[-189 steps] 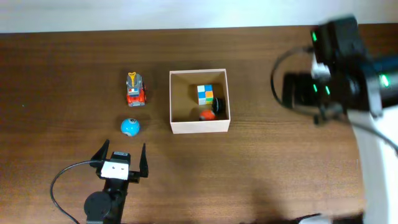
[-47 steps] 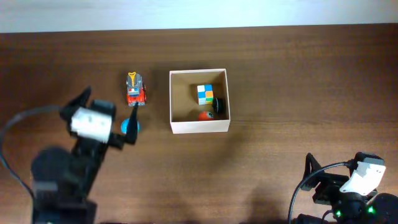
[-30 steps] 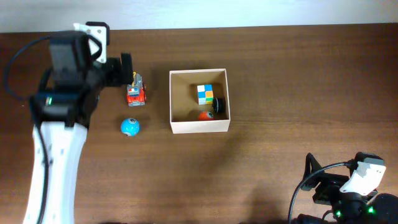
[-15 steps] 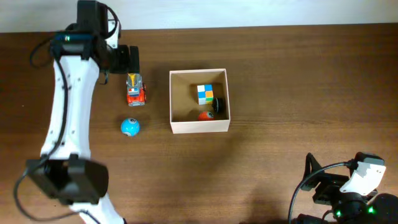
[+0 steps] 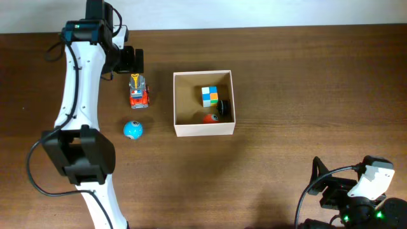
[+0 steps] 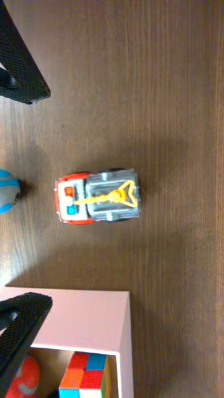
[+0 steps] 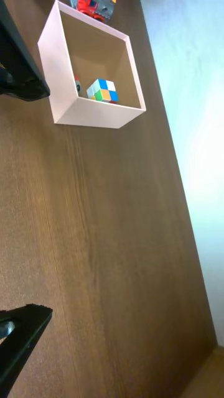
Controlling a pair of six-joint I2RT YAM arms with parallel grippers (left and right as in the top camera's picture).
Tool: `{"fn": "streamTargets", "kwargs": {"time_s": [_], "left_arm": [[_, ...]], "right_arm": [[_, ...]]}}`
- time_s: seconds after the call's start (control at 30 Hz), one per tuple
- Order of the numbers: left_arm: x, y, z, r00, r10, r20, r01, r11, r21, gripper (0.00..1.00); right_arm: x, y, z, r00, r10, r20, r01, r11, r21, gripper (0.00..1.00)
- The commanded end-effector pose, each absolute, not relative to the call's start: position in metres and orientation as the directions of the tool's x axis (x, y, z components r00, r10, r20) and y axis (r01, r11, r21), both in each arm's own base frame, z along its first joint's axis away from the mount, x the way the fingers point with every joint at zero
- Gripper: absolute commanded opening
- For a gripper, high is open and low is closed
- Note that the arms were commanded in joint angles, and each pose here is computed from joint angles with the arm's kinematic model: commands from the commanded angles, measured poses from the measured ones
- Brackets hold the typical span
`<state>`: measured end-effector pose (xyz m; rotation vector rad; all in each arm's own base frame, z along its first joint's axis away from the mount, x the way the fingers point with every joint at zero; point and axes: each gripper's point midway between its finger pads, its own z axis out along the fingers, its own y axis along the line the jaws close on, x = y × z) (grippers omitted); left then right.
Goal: Pack container
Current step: 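Reach the left gripper forward over the red toy truck, then lower the left gripper and grasp the red toy truck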
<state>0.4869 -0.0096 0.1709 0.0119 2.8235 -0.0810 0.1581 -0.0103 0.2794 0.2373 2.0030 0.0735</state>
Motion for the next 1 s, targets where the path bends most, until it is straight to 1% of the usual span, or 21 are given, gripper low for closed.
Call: {"fn": "streamTargets", "kwargs": {"time_s": [0.0, 0.13, 0.3, 0.57, 0.97], "left_arm": [[0.492, -0.020, 0.169, -0.948, 0.012, -0.318, 0.051, 0.992, -0.113, 0.99], [0.492, -0.020, 0.165, -0.951, 0.012, -0.309, 0.050, 0.992, -0.114, 0.99], [0.482, -0.019, 0.147, -0.967, 0.013, -0.255, 0.042, 0.993, -0.107, 0.99], [0.483, -0.017, 0.122, -0.974, 0.013, -0.227, 0.036, 0.994, -0.099, 0.99], [0.479, -0.012, 0.053, -0.996, 0.016, -0.083, 0.021, 0.997, -0.069, 0.99]], "right_arm": [[0.156, -0.009, 0.286, -0.393, 0.193, -0.899, 0.129, 0.980, 0.154, 0.99], [0.156, -0.009, 0.286, -0.393, 0.193, -0.899, 0.129, 0.980, 0.154, 0.99], [0.156, -0.009, 0.286, -0.393, 0.193, -0.899, 0.129, 0.980, 0.154, 0.99], [0.156, -0.009, 0.286, -0.393, 0.193, -0.899, 0.129, 0.980, 0.154, 0.99], [0.156, -0.009, 0.286, -0.393, 0.193, -0.899, 0.129, 0.980, 0.154, 0.99]]}}
